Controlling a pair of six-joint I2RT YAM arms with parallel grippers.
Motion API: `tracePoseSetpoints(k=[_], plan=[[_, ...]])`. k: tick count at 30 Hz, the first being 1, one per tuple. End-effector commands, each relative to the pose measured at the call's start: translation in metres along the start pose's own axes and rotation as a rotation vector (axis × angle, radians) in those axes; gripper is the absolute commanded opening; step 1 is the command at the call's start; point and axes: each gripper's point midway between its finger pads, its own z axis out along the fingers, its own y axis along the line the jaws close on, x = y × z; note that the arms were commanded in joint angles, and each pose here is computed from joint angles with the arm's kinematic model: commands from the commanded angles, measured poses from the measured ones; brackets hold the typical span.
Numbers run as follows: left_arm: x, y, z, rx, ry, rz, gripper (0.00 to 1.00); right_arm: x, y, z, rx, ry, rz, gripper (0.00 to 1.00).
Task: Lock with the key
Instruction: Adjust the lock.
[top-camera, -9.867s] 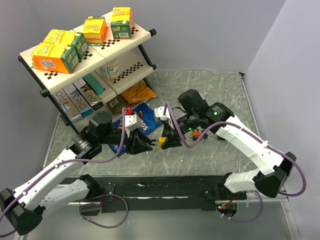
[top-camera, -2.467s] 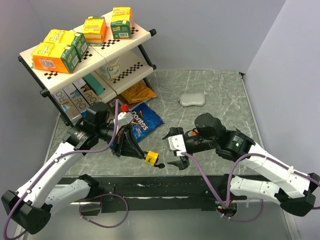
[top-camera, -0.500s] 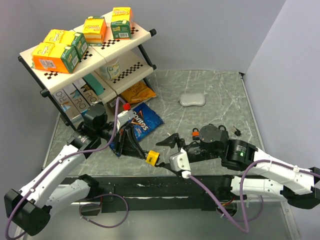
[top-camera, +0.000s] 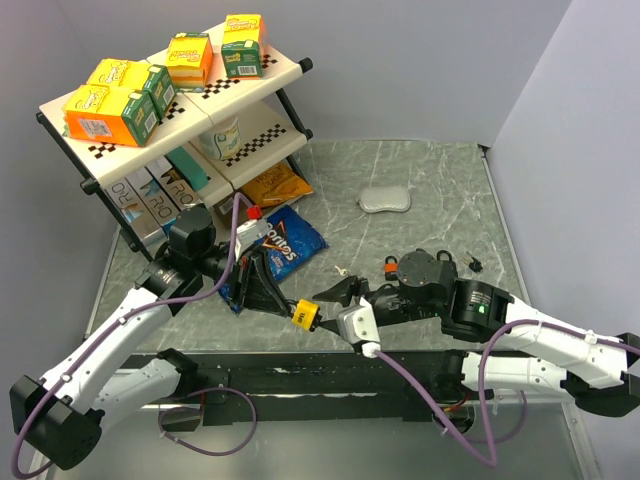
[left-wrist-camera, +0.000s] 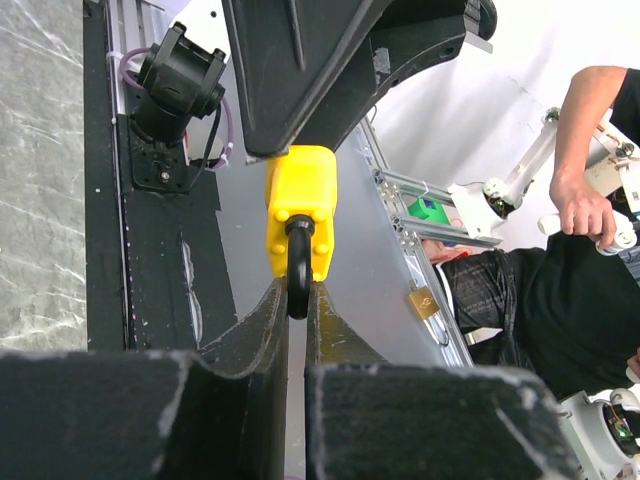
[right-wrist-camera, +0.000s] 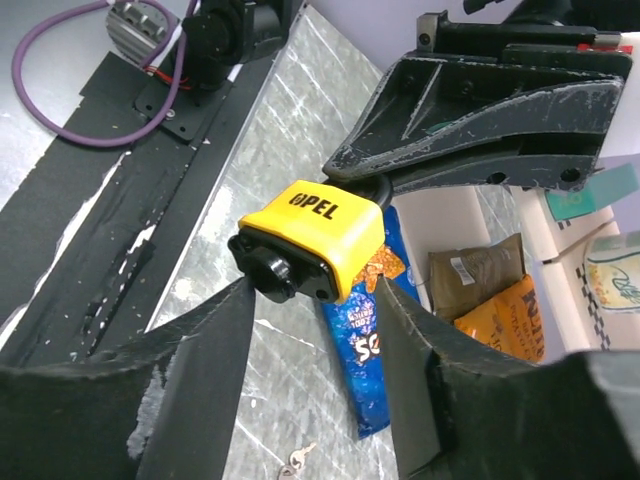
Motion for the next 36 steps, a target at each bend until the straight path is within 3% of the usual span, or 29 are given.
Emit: tracePoseSetpoints(k=[1,24,29,36], plan=[[-0.007,-0.01,0.001,0.032,0.007,0.064,0.01,-0.02,-0.022,0.002,0.069,-0.062,-0.047,0.55],[0.004,-0.008,0.013,0.024,0.028,0.081,0.01,-0.022,-0.028,0.021,0.038,-0.062,0.022,0.34],[0.003,-0.005,0.014,-0.01,-0.017,0.043,0.01,-0.023,-0.052,0.026,0.135,-0.041,0.161,0.37],[0.011,0.003,0.014,-0.039,-0.036,0.033,0.01,-0.019,-0.078,0.018,0.259,-0.046,0.262,0.48]])
